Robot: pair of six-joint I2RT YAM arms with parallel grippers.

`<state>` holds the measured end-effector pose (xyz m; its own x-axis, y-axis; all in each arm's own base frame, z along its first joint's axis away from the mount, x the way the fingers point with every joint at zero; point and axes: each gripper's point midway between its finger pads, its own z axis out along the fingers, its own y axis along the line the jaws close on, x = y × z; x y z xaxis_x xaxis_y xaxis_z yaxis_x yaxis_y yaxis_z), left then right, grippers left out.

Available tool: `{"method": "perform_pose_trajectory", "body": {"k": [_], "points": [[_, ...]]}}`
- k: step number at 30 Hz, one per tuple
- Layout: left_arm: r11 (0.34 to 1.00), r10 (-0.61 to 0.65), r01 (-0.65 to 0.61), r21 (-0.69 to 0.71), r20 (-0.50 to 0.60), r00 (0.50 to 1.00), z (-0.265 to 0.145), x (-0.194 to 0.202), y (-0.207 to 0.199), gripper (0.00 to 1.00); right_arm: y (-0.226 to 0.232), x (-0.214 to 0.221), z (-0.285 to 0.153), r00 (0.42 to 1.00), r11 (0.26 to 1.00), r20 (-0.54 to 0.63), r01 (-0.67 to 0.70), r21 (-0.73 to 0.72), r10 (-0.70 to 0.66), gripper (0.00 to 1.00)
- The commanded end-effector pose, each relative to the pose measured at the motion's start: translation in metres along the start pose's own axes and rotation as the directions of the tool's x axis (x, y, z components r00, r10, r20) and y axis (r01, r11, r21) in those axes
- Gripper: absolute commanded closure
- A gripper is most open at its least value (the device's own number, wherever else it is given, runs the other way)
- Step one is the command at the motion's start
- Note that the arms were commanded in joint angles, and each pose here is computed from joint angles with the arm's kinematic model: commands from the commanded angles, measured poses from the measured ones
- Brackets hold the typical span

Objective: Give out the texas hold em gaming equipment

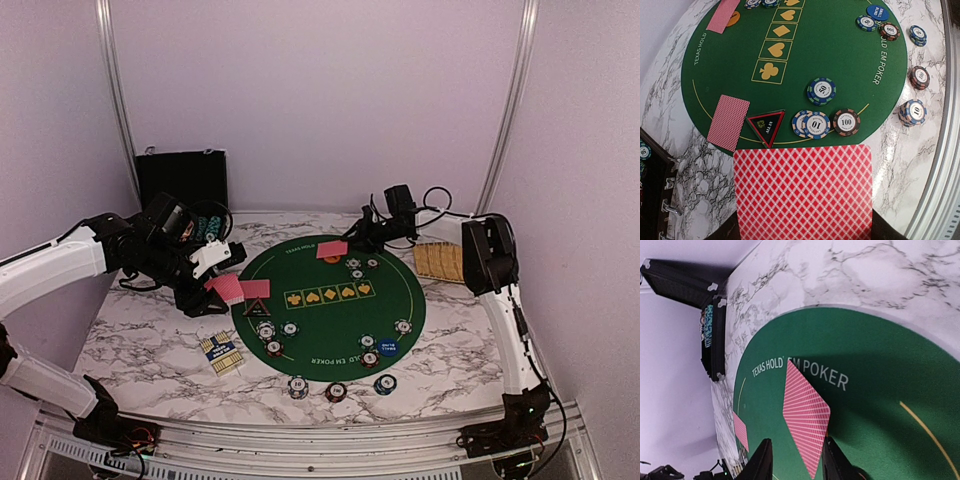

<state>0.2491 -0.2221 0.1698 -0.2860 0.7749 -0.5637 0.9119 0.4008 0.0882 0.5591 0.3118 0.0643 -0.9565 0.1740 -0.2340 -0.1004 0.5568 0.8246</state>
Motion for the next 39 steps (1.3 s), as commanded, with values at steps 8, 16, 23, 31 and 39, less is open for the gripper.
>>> {"method": "perform_pose_trajectory", "body": {"k": [8,16,23,31,39], "points": [[1.000,0.004,-0.005,0.007,0.029,1.000,-0.011,-0.008,0.000,0.91,0.018,-0.019,-0.036,0.991,0.980,0.059,0.113,0.162,-0.124,0.46],[1.000,0.005,-0.006,0.006,0.032,0.999,-0.011,-0.010,0.000,0.91,0.066,-0.016,-0.070,0.969,0.971,0.117,0.200,0.130,-0.216,0.21],[1.000,0.002,-0.003,0.011,0.035,0.999,-0.011,-0.011,0.000,0.91,0.132,0.062,-0.068,0.954,0.955,0.035,0.297,-0.010,-0.296,0.04],[1.000,-0.002,0.002,0.015,0.029,1.000,-0.009,-0.010,-0.001,0.91,0.184,0.190,-0.035,0.937,0.933,-0.149,0.277,-0.228,-0.315,0.01],[1.000,-0.001,0.000,0.013,0.031,1.000,-0.009,-0.011,0.000,0.91,0.231,0.254,-0.011,0.917,0.893,-0.223,0.227,-0.390,-0.330,0.01]]}}
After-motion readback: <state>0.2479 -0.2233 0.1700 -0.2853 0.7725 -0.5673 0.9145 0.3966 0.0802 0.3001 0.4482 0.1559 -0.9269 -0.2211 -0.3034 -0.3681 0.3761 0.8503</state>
